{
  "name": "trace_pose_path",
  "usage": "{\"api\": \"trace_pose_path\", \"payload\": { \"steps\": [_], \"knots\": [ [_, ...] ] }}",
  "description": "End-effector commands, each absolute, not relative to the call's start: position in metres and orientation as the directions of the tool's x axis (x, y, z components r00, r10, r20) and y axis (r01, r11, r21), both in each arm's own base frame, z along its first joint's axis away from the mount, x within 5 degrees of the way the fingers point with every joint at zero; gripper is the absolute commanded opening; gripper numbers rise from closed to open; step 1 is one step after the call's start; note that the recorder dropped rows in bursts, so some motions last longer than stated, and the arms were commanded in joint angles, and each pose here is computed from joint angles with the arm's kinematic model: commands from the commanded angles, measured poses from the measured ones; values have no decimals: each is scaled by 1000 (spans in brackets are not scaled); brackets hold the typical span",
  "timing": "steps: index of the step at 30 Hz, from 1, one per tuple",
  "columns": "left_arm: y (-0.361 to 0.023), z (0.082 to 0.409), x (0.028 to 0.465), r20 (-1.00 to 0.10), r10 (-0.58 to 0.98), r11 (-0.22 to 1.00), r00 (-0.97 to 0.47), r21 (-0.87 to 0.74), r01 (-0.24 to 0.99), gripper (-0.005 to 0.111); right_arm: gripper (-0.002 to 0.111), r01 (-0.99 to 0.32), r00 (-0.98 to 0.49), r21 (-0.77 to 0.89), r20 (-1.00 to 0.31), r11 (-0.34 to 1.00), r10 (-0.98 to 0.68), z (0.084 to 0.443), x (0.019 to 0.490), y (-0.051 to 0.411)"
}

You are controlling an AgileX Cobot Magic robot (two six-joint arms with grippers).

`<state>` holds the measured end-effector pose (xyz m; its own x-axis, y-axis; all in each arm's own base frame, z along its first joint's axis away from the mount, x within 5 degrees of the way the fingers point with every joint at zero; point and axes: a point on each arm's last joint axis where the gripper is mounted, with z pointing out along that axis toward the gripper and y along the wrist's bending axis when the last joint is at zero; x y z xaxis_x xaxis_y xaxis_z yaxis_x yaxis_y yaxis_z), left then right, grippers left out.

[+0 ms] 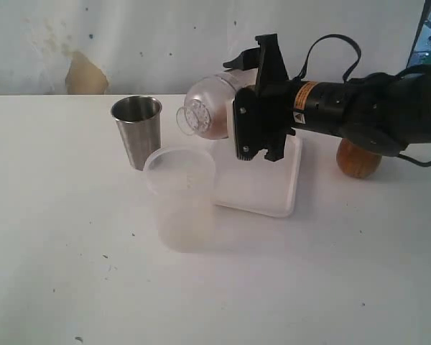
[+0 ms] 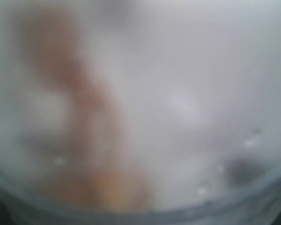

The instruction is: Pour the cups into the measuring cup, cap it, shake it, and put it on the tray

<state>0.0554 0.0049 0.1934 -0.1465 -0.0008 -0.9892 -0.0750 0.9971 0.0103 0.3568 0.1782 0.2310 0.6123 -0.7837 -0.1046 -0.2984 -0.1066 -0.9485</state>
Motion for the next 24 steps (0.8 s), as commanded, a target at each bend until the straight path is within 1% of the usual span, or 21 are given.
{"api": "trace_pose_path", "payload": {
  "steps": [1,7,10,24],
  "knots": [
    [5,192,55,-990,-11,997,-143,0,-73,21,0,-236,642,-967,-83,-93,-762,241,358,181],
    [5,192,55,-990,-11,997,-143,0,-73,21,0,-227,650,-965,-50,-130,-758,234,360,182],
    [5,192,55,-990,-11,997,-143,0,-73,21,0,-199,660,-967,-13,-158,-751,234,359,182],
    [5,192,55,-990,-11,997,-143,0,-73,21,0,-138,673,-964,78,-229,-736,234,360,182]
  ]
}}
